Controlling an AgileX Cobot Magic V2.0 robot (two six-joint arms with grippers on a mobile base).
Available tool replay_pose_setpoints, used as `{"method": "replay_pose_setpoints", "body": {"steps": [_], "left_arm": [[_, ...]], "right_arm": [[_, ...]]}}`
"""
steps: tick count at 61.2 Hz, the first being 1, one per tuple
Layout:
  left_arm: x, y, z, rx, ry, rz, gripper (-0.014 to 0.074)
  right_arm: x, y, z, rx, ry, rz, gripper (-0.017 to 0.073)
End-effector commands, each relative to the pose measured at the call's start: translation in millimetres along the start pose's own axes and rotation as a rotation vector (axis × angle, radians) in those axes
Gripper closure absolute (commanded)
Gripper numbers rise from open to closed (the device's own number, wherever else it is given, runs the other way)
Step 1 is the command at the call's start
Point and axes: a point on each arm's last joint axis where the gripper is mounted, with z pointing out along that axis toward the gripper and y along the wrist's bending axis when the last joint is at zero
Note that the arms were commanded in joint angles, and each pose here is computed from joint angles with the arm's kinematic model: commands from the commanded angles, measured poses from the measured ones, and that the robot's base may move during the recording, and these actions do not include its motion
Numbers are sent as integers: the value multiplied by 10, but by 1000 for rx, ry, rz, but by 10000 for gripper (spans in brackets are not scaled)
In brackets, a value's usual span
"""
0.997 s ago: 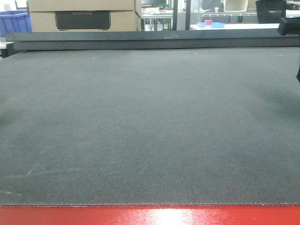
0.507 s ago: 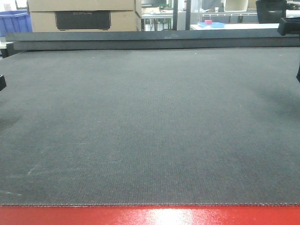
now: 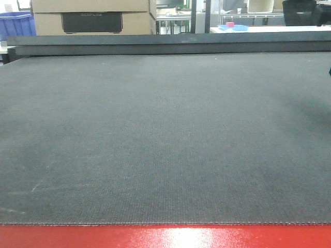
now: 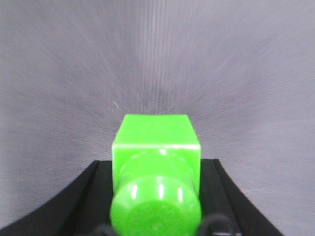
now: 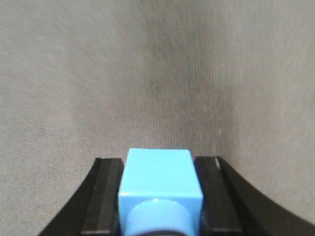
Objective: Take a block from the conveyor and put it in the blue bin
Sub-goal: 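Lift both held blocks up off the conveyor belt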
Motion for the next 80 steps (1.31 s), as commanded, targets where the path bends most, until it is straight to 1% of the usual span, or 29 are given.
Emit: {"method": "replay_pose_setpoints", "body": {"steps": [1,2,3,8,11,15,23,28,33,45,60,65,80], "left_arm": [[32,4,-207,25,-159,-21,704],[61,4,-236,28,-181,-23,704],[77,-1,-292,39,-231,-33,704],[193,-13,-382,64,-346,-57,704],[276,-17,-396,72,-383,-67,704],[382,-15,-467,81,-471,-78,704],[638,-7,-552,84,-602,-84,704],[866,-2,-630,90,-683,-95,704],[1052,4,-716,93,-727,-97,704],[1379,18,-967,98,-817,-97,704],[1629,36,-1333,107,-988,-97,704],[1704,39,-1427,117,-1038,-106,704],[1964,52,-1691,129,-1196,-106,704]], "right_arm": [[102,-15,-66,-4,-95,-45,721],[139,-21,-64,-5,-112,-47,721],[176,-28,-64,-6,-131,-49,721],[325,-55,-37,-8,-190,-54,721],[400,-68,-55,-12,-251,-54,721],[531,-91,-37,-15,-303,-53,721],[786,-133,-81,-24,-435,-52,721],[985,-163,-141,-32,-527,-52,721],[1155,-184,-228,-39,-600,-53,721],[1394,-201,-510,-56,-722,-58,721],[1613,-212,-883,-82,-920,-65,721],[1692,-218,-984,-90,-977,-67,721],[1938,-239,-1238,-111,-1138,-71,721]]}}
